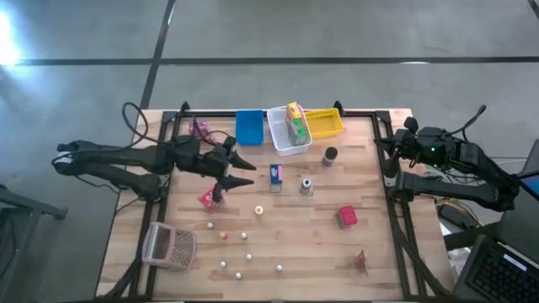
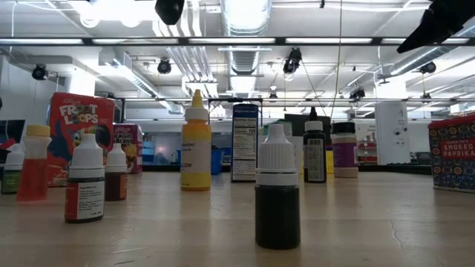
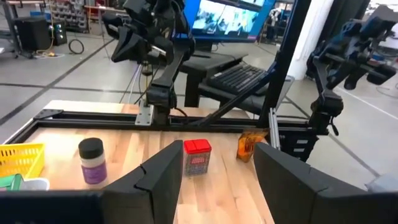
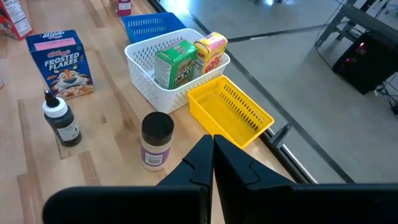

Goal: Pick & Place Kitchen Items
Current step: Put the blue cereal box into the white bin

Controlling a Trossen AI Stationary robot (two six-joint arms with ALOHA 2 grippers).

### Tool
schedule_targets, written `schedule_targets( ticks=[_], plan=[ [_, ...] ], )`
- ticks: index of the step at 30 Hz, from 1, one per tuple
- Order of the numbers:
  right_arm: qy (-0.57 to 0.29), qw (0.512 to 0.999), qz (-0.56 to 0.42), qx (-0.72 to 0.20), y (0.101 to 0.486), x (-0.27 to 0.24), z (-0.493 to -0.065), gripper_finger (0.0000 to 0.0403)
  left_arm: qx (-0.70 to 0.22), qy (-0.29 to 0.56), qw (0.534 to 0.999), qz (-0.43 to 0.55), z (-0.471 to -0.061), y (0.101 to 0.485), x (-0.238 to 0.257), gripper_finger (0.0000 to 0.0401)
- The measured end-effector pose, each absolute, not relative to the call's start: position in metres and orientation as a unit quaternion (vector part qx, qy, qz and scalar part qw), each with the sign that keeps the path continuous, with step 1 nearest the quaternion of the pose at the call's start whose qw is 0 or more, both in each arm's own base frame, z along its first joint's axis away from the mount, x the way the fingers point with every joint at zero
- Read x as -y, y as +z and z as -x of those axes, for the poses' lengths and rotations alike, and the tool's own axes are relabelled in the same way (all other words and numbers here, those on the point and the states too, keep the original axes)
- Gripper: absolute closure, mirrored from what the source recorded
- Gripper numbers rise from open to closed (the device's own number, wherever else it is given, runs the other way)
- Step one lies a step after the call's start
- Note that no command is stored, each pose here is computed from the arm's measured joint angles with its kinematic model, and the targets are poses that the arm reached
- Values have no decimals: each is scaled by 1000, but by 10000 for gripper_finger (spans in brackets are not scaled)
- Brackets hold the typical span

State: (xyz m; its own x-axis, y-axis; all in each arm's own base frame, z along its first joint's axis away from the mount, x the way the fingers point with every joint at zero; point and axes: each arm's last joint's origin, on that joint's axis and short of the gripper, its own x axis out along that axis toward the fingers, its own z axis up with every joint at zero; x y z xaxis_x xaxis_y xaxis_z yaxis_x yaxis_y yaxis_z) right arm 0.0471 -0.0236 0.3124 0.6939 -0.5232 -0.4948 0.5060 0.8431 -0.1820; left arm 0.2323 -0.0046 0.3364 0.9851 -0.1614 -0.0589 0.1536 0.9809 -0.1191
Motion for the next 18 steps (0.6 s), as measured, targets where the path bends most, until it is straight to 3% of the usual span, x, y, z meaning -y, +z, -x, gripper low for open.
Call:
schedule_targets(
  ticks=[18],
  plan=[
    [-280,920,15,-274,312,24,-47,394,-59,-72,993,68,-231,332,4,199]
  ],
)
